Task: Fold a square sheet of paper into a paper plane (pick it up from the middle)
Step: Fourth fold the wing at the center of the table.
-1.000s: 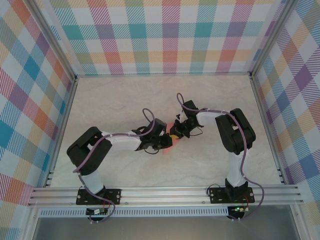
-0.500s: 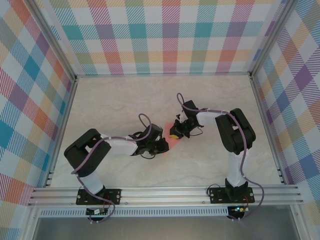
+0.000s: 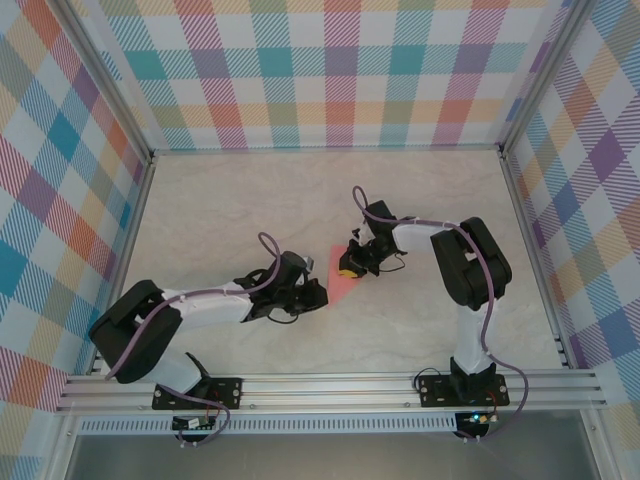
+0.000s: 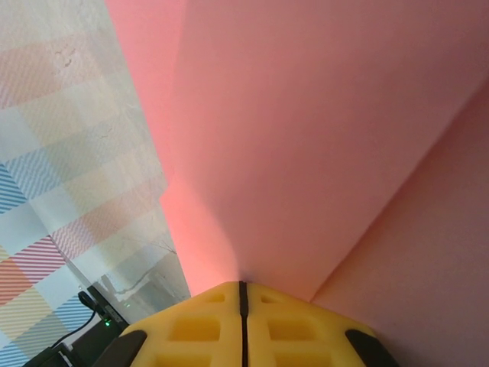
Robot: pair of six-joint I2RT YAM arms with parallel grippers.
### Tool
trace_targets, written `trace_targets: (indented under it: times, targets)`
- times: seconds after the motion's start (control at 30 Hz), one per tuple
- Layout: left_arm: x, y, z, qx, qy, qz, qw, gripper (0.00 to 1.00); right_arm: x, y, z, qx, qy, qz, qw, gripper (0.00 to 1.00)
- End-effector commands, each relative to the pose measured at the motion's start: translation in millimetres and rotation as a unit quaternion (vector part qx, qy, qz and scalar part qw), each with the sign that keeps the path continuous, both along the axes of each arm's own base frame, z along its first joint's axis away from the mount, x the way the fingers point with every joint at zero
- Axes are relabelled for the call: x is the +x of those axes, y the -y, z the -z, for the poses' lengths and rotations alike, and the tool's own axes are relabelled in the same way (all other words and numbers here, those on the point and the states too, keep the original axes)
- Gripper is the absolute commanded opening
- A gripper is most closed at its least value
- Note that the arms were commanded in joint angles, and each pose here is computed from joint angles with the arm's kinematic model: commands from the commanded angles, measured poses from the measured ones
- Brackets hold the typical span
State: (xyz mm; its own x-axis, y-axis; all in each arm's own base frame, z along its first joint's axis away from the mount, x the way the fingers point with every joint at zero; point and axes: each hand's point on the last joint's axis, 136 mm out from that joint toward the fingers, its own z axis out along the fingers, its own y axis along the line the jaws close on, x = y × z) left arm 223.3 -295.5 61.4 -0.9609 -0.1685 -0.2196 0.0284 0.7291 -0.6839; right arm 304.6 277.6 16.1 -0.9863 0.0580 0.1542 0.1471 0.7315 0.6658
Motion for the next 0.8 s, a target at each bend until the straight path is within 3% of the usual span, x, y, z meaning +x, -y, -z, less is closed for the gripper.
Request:
trace_targets:
  times: [0.0,0.17,0.37,0.77]
  targets:
    - [23,1,-20,-0.015,0.039,-0.028,0.999,0.08,3,10,-1,-0.037,0.02,0.005,0.999,0.08]
    - [32,15,-13,-0.03,0.034,-0.025,0.999,0.05,7,0,-33,0.009,0.053,0.0,0.999,0.08]
    - [33,26,2,-0.042,0.015,-0.018,0.999,0.03,5,-3,-41,0.029,0.066,-0.004,0.997,0.08]
    - [28,9,39,0.026,-0.015,-0.028,0.999,0.0,-14,-6,-29,0.04,0.052,-0.022,0.998,0.08]
